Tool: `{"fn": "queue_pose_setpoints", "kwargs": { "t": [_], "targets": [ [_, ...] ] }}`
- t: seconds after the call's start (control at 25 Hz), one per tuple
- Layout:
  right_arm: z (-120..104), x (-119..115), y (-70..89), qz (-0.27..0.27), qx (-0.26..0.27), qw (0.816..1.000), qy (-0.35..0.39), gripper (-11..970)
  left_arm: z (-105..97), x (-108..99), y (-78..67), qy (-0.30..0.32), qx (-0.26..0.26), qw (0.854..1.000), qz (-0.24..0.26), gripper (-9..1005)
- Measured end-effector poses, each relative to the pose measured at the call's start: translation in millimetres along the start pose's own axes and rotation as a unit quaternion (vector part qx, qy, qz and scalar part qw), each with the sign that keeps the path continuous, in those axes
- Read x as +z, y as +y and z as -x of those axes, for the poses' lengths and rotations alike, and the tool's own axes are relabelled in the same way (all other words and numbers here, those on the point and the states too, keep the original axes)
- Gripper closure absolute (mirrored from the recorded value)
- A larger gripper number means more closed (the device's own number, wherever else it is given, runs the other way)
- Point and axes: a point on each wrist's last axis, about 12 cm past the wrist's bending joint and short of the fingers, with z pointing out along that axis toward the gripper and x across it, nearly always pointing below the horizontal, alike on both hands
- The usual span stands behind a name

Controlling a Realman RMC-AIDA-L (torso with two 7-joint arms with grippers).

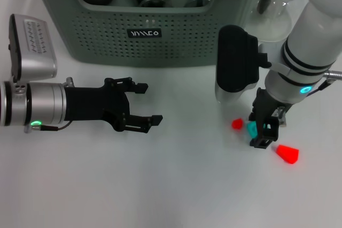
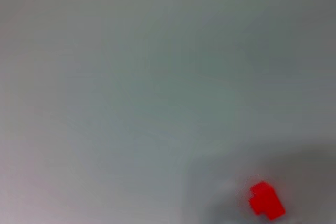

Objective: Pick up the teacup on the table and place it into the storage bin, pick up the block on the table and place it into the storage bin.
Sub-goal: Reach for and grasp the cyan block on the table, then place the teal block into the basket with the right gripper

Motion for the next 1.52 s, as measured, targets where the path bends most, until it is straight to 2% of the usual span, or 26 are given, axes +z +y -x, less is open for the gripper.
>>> {"fn": "queue_pose_setpoints", "kwargs": {
  "t": [0.28, 0.4, 0.44, 0.6, 0.76, 0.88, 0.96, 1.12, 1.28, 1.4, 1.52],
  "targets": [
    [-2, -4, -0.5, 0.005, 0.011, 1.0, -0.001, 432, 0, 0, -0.1, 0.001, 0.0, 1.0, 0.0, 107],
    [-2, -12, -3.2, 0.006, 0.021, 1.0, -0.012, 524, 0, 0, -0.2, 0.002, 0.0, 1.0, -0.001, 107],
    [-2, -18, -3.8, 0.009, 0.025, 0.999, -0.019, 524, 0, 0, -0.2, 0.002, 0.0, 1.0, -0.001, 107],
    [3, -54, -4.0, 0.023, 0.041, 0.996, -0.074, 524, 0, -1, 0.2, 0.002, 0.002, 1.0, -0.001, 107],
    [16, -110, -8.3, 0.02, 0.06, 0.982, -0.178, 525, 0, -2, 0.5, 0.003, 0.006, 1.0, -0.001, 107],
    [32, -152, -20.8, 0.015, 0.084, 0.956, -0.279, 525, 2, -1, 1.4, 0.003, 0.015, 1.0, -0.001, 107],
    [42, -172, -30.3, 0.006, 0.097, 0.938, -0.332, 525, 3, -1, 1.9, 0.004, 0.022, 1.0, -0.002, 108],
    [64, -197, -53.1, -0.024, 0.126, 0.909, -0.396, 524, 5, -2, 3.9, 0.006, 0.03, 1.0, 0.0, 108],
    [82, -198, -80.4, -0.054, 0.164, 0.901, -0.397, 524, 8, -4, 6.1, 0.006, 0.038, 0.999, 0.003, 107],
    [91, -186, -98.9, -0.095, 0.187, 0.9, -0.382, 524, 10, -5, 7.0, 0.005, 0.041, 0.999, 0.005, 107],
    [99, -167, -110.0, -0.139, 0.197, 0.899, -0.365, 524, 11, -4, 7.1, 0.004, 0.042, 0.999, 0.005, 107]
  ]
}}
